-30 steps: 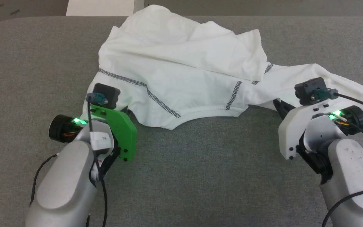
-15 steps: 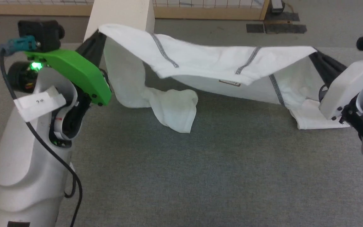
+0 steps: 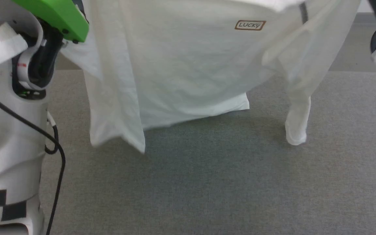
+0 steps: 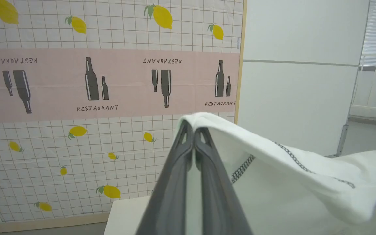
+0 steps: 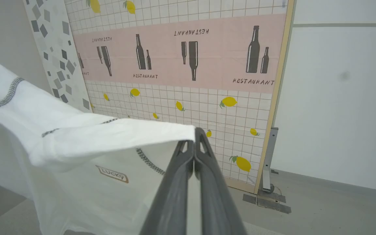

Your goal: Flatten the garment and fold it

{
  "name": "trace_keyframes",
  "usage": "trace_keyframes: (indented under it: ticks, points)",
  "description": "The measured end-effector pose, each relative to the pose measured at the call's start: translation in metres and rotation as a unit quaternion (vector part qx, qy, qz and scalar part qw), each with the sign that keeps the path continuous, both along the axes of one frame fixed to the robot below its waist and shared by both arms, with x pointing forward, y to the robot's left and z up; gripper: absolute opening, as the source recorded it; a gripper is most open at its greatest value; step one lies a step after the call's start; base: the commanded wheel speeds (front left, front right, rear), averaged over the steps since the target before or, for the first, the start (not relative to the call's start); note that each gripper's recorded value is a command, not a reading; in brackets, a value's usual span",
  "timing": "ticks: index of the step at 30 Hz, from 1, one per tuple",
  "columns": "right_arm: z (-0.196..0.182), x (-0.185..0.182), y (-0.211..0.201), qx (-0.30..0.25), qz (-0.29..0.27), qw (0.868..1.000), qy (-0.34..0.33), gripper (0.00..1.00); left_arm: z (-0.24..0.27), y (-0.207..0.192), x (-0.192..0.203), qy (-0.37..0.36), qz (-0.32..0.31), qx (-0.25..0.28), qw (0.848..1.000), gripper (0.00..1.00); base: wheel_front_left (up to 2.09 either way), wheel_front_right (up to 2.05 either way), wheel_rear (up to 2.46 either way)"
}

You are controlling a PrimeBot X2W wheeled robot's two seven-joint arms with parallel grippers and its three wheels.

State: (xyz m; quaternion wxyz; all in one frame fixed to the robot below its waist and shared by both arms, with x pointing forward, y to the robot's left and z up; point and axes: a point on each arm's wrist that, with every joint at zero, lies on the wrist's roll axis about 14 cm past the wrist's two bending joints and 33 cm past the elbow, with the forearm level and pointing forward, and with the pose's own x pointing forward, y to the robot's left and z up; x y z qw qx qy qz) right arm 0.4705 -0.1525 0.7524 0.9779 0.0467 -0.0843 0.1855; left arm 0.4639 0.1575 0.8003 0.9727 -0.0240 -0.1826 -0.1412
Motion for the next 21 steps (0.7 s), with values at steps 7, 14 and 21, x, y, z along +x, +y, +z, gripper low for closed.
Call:
trace_keyframes:
  ticks: [7,14,21]
  points:
    - [0.03,0.001,0.004,0.017,0.007,0.999,-0.028,0.0,-0.002,0.007,0.016,0.029,0.017,0.022,0.999,0.0,0.0,0.0,0.0]
    - [0.058,0.019,0.006,0.021,-0.002,0.998,-0.052,0.0,-0.025,0.014,0.044,0.091,0.04,0.061,0.993,0.0,0.0,0.0,0.0]
    - [0.069,0.066,0.003,0.0,-0.032,0.998,-0.053,0.0,-0.043,0.021,0.091,0.138,0.073,0.109,0.982,0.0,0.0,0.0,0.0]
